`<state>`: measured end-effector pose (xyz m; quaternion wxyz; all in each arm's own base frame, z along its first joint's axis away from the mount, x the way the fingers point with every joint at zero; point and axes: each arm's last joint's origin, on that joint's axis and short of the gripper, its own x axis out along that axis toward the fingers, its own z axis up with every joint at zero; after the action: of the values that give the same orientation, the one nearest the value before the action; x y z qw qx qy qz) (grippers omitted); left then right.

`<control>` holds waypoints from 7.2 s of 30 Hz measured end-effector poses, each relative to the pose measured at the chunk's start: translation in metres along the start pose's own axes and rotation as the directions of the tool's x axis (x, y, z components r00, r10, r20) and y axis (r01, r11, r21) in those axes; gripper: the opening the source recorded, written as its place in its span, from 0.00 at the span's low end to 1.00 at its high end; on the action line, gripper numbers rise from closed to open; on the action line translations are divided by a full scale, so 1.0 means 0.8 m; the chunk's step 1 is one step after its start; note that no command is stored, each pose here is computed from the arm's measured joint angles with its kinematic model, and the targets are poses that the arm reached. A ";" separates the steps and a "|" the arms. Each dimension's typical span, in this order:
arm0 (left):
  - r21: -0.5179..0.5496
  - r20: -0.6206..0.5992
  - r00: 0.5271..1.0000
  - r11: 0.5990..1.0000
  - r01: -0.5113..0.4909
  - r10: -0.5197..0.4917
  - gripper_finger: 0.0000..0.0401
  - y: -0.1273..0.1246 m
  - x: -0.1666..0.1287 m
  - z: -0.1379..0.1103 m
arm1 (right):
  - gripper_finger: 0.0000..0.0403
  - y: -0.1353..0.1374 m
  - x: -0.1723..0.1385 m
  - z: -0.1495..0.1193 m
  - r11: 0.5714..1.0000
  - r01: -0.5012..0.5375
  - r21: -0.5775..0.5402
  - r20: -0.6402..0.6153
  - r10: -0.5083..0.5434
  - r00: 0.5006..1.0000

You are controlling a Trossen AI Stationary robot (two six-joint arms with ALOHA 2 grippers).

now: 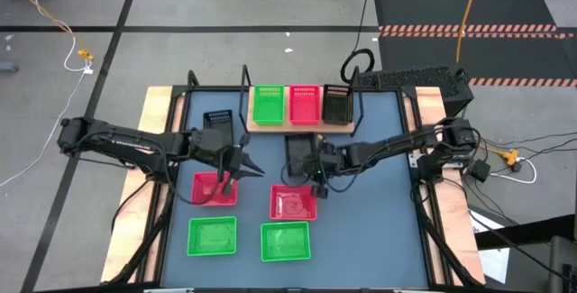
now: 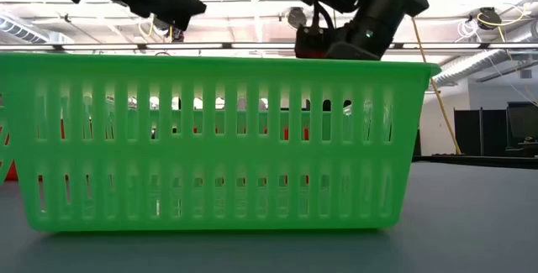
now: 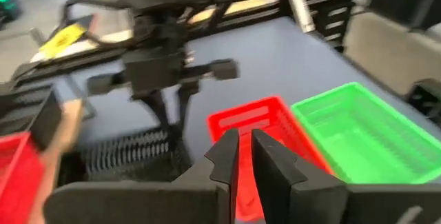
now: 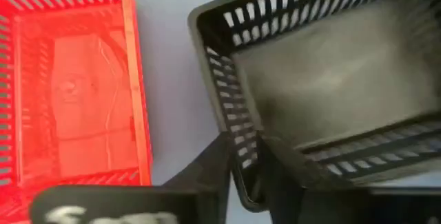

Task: Stack baskets on shelf by color
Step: Stack the bottom black bin on the black bin on the shelf, then stack the right red bin on the red bin on the shelf

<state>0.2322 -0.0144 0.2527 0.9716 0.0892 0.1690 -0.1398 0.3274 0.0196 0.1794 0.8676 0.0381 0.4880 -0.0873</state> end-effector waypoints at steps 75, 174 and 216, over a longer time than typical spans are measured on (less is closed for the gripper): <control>-0.156 -0.319 0.905 0.927 -0.342 0.281 0.36 -0.002 -0.005 -0.031 | 0.01 -0.111 -0.133 -0.016 0.609 0.640 -0.469 0.237 -0.612 0.755; -0.158 -0.336 0.855 0.871 -0.465 0.396 0.36 0.002 -0.007 -0.032 | 0.15 -0.038 -0.118 -0.021 0.968 0.025 -0.249 0.661 0.151 0.735; -0.159 -0.125 0.976 0.967 -0.200 0.181 0.36 -0.077 0.047 -0.014 | 0.41 0.096 -0.046 -0.086 -0.081 0.320 -0.944 0.314 0.074 0.947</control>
<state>0.2441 -0.0793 0.2212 0.9738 0.0288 0.2242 -0.0257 0.2653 0.1094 0.1731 0.6619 -0.6644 0.2744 0.2125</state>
